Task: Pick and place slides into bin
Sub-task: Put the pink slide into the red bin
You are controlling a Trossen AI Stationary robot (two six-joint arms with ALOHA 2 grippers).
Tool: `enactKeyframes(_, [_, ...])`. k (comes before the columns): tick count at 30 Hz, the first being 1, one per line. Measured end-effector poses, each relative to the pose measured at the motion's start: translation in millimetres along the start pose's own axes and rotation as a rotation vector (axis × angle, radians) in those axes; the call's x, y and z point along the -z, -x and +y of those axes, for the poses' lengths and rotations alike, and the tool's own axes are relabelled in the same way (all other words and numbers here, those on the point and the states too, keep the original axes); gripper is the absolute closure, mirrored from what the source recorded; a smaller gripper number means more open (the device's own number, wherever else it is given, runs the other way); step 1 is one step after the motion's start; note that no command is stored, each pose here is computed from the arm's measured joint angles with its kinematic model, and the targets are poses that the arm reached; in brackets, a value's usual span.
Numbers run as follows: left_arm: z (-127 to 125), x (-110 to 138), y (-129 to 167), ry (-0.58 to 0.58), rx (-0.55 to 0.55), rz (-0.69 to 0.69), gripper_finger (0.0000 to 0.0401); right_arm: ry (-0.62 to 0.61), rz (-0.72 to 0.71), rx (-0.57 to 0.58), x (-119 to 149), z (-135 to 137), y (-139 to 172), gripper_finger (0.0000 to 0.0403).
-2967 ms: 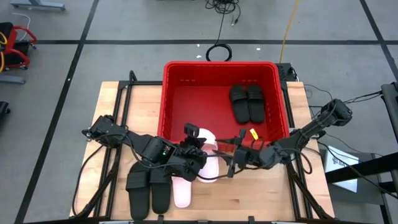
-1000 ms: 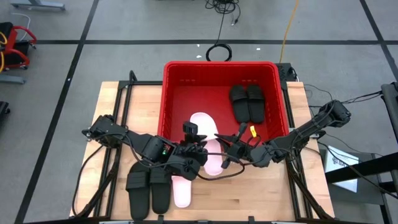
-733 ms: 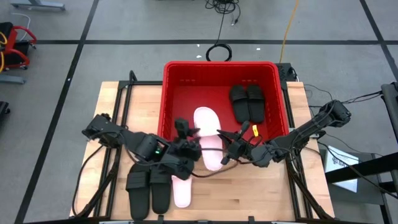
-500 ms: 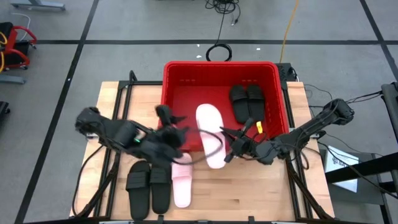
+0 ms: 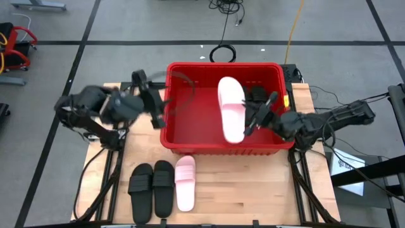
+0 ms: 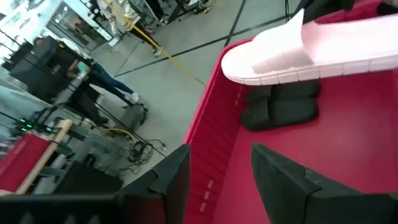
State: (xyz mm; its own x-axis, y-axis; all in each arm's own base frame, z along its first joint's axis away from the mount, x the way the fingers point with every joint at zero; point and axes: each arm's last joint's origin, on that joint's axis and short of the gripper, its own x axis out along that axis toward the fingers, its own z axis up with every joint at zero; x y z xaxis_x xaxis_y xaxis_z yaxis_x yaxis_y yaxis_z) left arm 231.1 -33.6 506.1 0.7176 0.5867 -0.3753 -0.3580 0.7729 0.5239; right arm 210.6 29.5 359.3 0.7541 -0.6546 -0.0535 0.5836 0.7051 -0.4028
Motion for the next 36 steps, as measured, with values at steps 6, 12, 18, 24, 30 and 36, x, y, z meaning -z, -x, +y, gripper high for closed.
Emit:
enactKeyframes(6, [48, 6, -13, 0.059, 0.021, -0.042, 0.0226, -0.001, 0.048, 0.026, 11, -28, -20, 0.0399])
enactKeyframes(12, [86, 16, -37, 0.067, 0.115, -0.09, 0.0226, -0.016, 0.116, 0.008, 28, -52, -46, 0.0399])
enactKeyframes(18, [113, 36, -76, 0.086, 0.115, -0.098, 0.0226, -0.078, 0.197, 0.015, 59, -81, -71, 0.0399])
enactKeyframes(24, [133, 73, -118, 0.173, 0.134, -0.067, 0.0226, -0.163, 0.201, -0.005, 95, -93, -84, 0.0399])
enactKeyframes(30, [134, 103, -148, 0.224, 0.152, -0.056, 0.0226, -0.191, 0.213, -0.006, 128, -83, -85, 0.0399])
enactKeyframes(36, [127, 121, -167, 0.274, 0.184, -0.065, 0.0226, -0.186, 0.231, -0.016, 157, -71, -81, 0.0399])
